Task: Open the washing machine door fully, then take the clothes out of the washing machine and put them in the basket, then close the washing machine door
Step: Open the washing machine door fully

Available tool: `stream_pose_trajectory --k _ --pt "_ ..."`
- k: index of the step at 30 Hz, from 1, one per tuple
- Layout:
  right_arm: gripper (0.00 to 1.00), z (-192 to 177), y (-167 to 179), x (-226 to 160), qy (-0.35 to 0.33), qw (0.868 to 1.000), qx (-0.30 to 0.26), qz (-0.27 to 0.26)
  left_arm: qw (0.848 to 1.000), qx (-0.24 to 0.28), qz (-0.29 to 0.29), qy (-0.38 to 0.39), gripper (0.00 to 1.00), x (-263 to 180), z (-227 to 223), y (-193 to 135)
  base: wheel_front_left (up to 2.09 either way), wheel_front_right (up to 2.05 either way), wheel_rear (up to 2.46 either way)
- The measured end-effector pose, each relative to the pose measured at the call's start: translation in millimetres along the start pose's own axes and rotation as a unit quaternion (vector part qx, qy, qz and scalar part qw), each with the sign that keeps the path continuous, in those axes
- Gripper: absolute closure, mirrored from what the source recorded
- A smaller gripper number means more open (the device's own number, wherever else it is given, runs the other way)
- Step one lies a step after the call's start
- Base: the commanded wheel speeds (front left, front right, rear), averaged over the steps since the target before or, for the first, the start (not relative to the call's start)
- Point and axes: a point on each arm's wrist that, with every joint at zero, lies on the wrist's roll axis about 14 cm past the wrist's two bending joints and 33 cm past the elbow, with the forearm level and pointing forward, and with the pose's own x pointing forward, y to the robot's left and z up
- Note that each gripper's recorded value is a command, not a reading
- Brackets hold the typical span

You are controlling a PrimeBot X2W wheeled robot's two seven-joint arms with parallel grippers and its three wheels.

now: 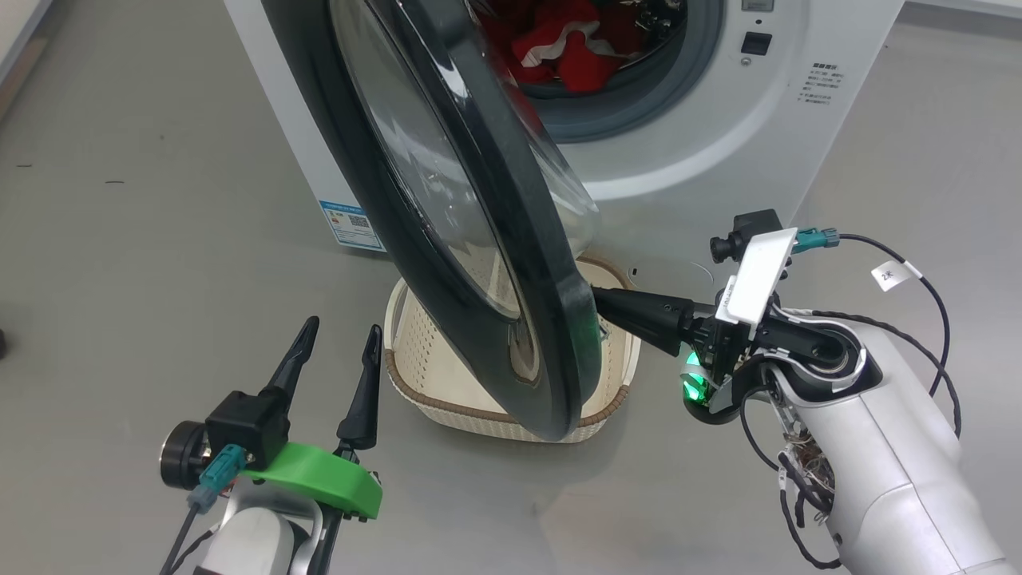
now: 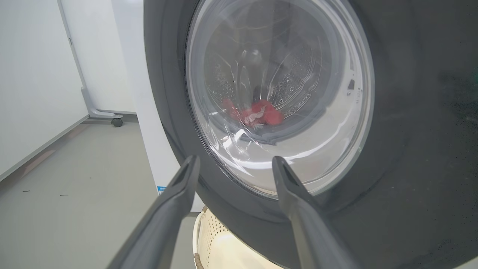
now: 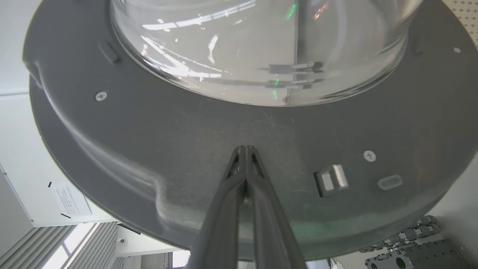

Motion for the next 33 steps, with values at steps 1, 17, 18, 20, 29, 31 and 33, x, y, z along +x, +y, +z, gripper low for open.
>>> stream_pose_trajectory --k 1,17,18,20,29,31,33 --pt "1.00 -3.9 0.5 2.3 0.007 1.000 -0.002 0.000 1.000 0.000 0.002 -0.001 0.00 -1.1 0.8 1.2 0.00 0.00 0.00" --pt "1.00 -56.0 1.3 30.0 0.080 0.997 0.012 0.017 0.999 -0.001 0.031 -0.011 0.00 -18.7 8.4 17.6 0.00 0.00 0.00" --pt "1.00 -58.8 1.1 31.5 0.083 0.996 0.012 0.017 0.999 -0.001 0.033 -0.012 0.00 -19.9 9.3 18.9 0.00 0.00 0.00" --pt "1.00 -63.5 1.0 34.9 0.088 0.996 0.016 0.019 0.999 -0.002 0.039 -0.014 0.00 -22.6 10.8 21.7 0.00 0.00 0.00" --pt "1.00 -84.2 2.3 55.0 0.124 0.992 0.012 0.023 0.998 -0.003 0.067 -0.018 0.00 -37.4 13.3 36.3 0.00 0.00 0.00" --pt "1.00 -87.7 2.4 58.4 0.131 0.991 0.013 0.024 0.997 -0.004 0.075 -0.021 0.00 -39.4 15.8 40.0 0.00 0.00 0.00" --pt "1.00 -90.7 2.5 61.7 0.136 0.990 0.014 0.025 0.997 -0.003 0.080 -0.024 0.00 -41.4 17.5 42.8 0.00 0.00 0.00"
